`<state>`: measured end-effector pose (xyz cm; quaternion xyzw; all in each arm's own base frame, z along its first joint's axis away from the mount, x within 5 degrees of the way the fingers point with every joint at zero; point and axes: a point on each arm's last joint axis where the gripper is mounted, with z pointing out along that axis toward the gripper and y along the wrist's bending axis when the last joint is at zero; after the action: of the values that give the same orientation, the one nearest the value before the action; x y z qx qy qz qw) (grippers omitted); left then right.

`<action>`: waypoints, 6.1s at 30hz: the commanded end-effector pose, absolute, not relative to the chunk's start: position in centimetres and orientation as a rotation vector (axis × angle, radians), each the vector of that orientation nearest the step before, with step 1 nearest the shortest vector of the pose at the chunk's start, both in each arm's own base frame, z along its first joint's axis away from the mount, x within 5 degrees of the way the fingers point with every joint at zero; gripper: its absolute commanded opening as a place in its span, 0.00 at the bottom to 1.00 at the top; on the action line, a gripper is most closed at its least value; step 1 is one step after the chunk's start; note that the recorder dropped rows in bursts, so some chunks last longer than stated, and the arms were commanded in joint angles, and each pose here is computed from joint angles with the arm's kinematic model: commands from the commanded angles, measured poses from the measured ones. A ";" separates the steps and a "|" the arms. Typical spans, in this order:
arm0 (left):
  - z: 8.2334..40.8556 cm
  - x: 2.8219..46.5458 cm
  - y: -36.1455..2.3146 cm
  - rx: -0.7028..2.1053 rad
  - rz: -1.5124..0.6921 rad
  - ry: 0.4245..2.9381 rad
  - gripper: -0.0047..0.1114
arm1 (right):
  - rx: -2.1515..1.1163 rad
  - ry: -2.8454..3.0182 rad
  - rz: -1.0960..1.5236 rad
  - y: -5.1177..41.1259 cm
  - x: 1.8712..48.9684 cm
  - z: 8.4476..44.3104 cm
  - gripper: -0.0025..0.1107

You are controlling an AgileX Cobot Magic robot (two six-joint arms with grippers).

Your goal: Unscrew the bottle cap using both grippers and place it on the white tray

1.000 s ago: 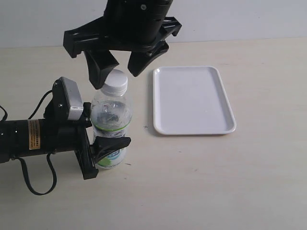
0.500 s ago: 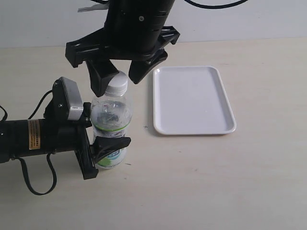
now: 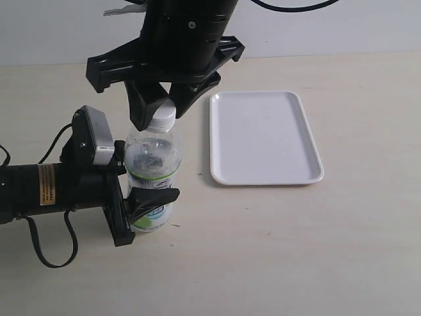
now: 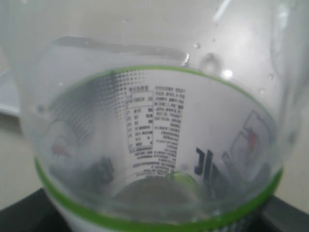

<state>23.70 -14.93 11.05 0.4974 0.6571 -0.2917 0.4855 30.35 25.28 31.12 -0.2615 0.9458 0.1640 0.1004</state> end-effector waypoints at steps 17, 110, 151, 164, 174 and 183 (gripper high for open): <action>11.4 23.7 -15.1 1.215 -0.709 1.574 0.04 | -1.175 2.600 0.411 25.1 30.4 31.2 0.02; 11.4 23.7 -15.1 1.213 -0.711 1.576 0.04 | -0.817 2.727 0.493 25.3 30.5 32.4 0.69; 11.4 23.7 -15.1 1.216 -0.709 1.574 0.04 | -0.914 2.686 0.488 25.4 30.5 32.4 0.54; 11.4 23.7 -15.1 1.214 -0.708 1.575 0.04 | -0.963 2.681 0.462 24.8 29.8 32.3 0.54; 11.4 23.7 -15.1 1.214 -0.708 1.575 0.04 | -0.957 2.689 0.501 24.9 29.5 32.2 0.57; 11.4 23.7 -15.1 1.214 -0.708 1.575 0.04 | -0.959 2.688 0.490 24.8 29.6 32.2 0.57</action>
<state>23.71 -14.92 11.05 0.4997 0.6555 -0.2892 0.4868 29.59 24.93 31.83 -0.3260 0.9235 0.1678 0.1130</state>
